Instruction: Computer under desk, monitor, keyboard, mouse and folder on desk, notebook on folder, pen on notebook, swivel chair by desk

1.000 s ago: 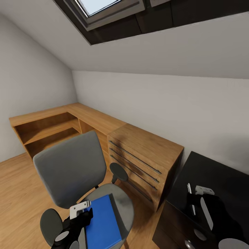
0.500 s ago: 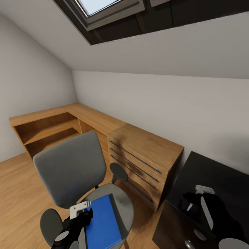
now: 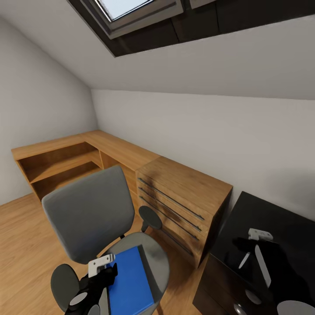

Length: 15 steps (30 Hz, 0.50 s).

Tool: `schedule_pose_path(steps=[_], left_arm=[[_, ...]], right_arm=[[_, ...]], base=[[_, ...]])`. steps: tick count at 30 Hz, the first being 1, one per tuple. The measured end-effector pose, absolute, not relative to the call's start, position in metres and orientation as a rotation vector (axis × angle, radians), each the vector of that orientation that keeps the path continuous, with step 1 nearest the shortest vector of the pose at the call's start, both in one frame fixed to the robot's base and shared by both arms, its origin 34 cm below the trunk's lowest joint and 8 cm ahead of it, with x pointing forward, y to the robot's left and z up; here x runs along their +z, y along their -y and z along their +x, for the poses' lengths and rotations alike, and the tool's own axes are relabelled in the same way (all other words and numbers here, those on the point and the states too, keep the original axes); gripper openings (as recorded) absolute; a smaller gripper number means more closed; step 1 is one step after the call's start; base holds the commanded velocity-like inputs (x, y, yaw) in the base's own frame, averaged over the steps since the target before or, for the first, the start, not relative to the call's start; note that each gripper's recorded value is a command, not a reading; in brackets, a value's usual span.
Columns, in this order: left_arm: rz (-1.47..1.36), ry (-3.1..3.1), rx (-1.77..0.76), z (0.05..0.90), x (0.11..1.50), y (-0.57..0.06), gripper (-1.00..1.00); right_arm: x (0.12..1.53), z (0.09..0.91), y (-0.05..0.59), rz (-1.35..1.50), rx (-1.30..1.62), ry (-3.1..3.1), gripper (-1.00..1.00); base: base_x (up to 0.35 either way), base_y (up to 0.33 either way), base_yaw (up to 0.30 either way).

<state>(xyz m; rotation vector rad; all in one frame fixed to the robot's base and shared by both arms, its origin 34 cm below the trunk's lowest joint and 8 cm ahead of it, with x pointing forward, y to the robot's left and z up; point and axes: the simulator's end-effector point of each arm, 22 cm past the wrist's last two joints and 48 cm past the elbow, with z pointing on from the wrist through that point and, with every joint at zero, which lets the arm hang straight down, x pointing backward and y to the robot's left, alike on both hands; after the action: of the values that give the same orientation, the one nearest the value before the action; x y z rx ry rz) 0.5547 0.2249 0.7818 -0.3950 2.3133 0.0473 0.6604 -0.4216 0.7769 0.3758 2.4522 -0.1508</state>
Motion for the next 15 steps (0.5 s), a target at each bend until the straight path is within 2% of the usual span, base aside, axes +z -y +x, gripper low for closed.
schedule_pose_path(steps=[15], left_arm=[[-0.394,-2.313,0.048,0.555,0.782,-0.225,1.0]], right_arm=[[0.804,0.675,0.415,0.367,-0.143,-2.382,1.0]], base=[[0.0,0.0,0.0]])
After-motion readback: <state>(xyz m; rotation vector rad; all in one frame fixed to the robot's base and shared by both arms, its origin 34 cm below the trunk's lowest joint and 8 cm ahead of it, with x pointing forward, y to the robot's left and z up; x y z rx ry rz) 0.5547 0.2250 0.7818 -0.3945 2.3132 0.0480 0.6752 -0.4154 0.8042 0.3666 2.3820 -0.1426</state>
